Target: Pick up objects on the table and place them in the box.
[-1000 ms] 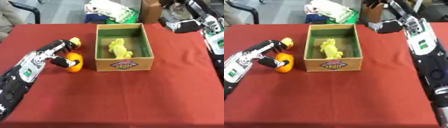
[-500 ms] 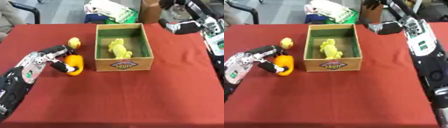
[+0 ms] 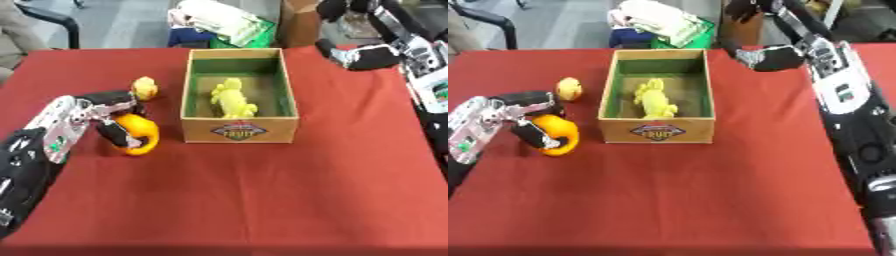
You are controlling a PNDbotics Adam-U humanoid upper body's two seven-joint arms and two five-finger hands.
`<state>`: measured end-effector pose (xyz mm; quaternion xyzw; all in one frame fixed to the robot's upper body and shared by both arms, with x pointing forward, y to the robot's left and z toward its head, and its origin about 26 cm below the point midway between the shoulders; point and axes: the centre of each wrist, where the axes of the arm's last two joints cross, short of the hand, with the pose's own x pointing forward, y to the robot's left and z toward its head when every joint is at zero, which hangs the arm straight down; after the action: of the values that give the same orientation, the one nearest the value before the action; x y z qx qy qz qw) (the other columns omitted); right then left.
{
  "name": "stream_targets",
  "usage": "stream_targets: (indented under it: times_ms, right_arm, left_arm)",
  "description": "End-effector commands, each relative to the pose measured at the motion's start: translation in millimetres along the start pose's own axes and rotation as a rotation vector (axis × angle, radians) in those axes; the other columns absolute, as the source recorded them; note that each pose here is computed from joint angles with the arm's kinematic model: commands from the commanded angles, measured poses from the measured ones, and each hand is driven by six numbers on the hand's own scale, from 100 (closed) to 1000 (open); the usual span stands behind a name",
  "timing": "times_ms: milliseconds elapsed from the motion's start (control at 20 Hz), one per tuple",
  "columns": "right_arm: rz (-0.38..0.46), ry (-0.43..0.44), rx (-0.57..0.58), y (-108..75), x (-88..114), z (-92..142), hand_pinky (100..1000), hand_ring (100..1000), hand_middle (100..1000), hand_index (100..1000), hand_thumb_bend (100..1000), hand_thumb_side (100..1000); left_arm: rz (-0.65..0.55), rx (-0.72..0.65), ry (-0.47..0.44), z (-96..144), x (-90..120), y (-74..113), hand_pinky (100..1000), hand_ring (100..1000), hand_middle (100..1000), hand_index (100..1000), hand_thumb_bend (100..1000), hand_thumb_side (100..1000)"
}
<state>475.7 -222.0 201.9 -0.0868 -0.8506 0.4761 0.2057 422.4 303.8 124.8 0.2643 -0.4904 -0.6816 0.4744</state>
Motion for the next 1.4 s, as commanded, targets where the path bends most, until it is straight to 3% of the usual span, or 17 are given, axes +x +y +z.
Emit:
stream_targets:
  times_ms: [50, 250, 500, 700, 1050, 1100, 1150, 1300, 1400]
  right_arm:
    - [0.040, -0.003, -0.007, -15.7, 1, 0, 624, 677, 700, 746, 300, 433]
    - [0.038, -0.008, -0.008, -14.4, 1, -1, 626, 677, 701, 749, 296, 435]
    - [0.038, -0.014, 0.038, -5.3, 0, 0, 632, 674, 696, 747, 284, 450]
    - [0.037, -0.054, 0.103, 8.8, 1, -6, 636, 650, 659, 717, 243, 496]
    - [0.015, -0.176, 0.203, 43.4, 12, -32, 648, 642, 650, 714, 231, 518]
    - [0.013, -0.190, 0.213, 47.4, 13, -35, 650, 642, 650, 715, 340, 553]
    - [0.010, -0.203, 0.224, 51.1, 15, -37, 651, 642, 651, 715, 343, 555]
    - [0.005, -0.225, 0.248, 59.2, 17, -40, 652, 688, 651, 716, 353, 562]
    - [0.002, -0.231, 0.254, 61.7, 17, -40, 650, 695, 650, 716, 347, 554]
  left_arm:
    - [-0.040, 0.128, 0.044, 22, -12, 30.9, 381, 207, 165, 437, 210, 224]
    - [-0.011, 0.307, 0.098, 37, -20, 54.0, 372, 203, 157, 436, 161, 212]
    - [0.012, 0.589, 0.168, 54, -25, 92.1, 363, 207, 156, 446, 171, 197]
    - [0.062, 0.727, 0.143, 46, -17, 109.5, 363, 213, 160, 450, 191, 184]
    - [0.034, 0.675, -0.001, 7, 17, 113.3, 385, 234, 176, 463, 212, 197]
    - [0.023, 0.655, -0.019, 2, 21, 111.8, 408, 251, 187, 472, 227, 202]
    - [0.009, 0.633, -0.045, -3, 25, 109.5, 428, 267, 196, 481, 232, 205]
    - [-0.005, 0.550, -0.179, -17, 35, 97.0, 513, 360, 277, 538, 232, 214]
    - [-0.014, 0.455, -0.235, -25, 36, 86.2, 581, 470, 401, 605, 265, 247]
